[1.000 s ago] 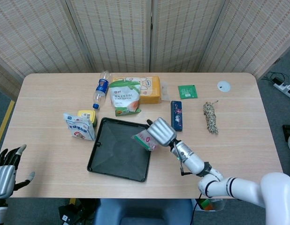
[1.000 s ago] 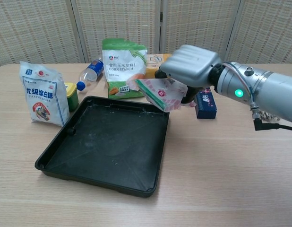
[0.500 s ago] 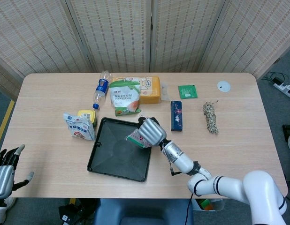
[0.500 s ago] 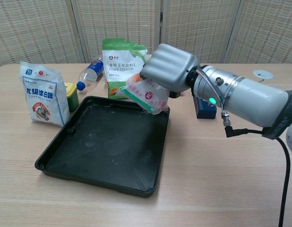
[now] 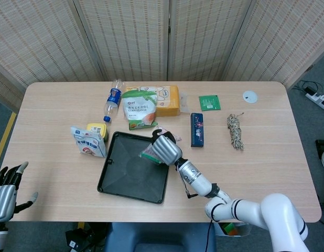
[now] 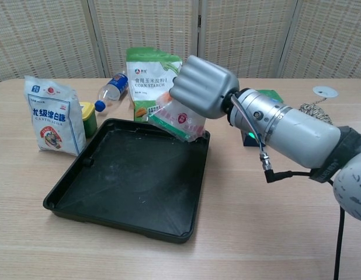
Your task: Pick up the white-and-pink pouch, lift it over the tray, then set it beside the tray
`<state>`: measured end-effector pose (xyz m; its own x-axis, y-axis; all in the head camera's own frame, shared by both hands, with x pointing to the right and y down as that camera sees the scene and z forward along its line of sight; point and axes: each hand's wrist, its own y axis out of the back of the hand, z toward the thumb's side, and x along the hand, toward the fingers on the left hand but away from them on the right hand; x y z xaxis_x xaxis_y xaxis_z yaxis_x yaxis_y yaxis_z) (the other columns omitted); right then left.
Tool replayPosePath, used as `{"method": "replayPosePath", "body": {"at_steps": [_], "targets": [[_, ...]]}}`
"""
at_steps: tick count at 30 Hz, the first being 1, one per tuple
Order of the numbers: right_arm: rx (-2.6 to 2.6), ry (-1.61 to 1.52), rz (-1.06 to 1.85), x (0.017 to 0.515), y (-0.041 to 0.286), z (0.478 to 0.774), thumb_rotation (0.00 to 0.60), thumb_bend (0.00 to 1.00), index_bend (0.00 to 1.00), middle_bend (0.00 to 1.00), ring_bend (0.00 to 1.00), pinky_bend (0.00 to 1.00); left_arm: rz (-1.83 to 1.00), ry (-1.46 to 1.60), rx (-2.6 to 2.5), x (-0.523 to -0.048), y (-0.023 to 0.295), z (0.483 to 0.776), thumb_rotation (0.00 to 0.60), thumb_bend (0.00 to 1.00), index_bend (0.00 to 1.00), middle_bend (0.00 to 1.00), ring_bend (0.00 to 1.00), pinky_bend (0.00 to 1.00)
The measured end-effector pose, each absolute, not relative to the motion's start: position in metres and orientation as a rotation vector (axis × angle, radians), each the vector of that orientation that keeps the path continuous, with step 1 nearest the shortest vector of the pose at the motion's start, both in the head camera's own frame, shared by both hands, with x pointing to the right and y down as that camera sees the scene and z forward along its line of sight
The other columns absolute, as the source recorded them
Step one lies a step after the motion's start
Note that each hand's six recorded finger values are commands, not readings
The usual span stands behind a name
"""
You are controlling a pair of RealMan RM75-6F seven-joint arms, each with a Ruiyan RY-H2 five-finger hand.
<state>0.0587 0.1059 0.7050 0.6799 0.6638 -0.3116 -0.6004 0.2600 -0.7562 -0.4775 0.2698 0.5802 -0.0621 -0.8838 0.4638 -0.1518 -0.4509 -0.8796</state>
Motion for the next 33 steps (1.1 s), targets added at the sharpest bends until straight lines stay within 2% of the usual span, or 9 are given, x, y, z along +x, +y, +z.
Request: {"method": "replayPosePath", "body": {"at_steps": [33], "targets": [[-0.732, 0.011, 0.850, 0.055, 0.113, 0.718, 0.600, 0.47, 0.84, 0.65, 1.00, 0.97, -1.586, 1.124, -1.615, -0.481, 0.273, 0.581, 0.600, 0.33, 0.05, 0.15, 0.14, 0.04]]}}
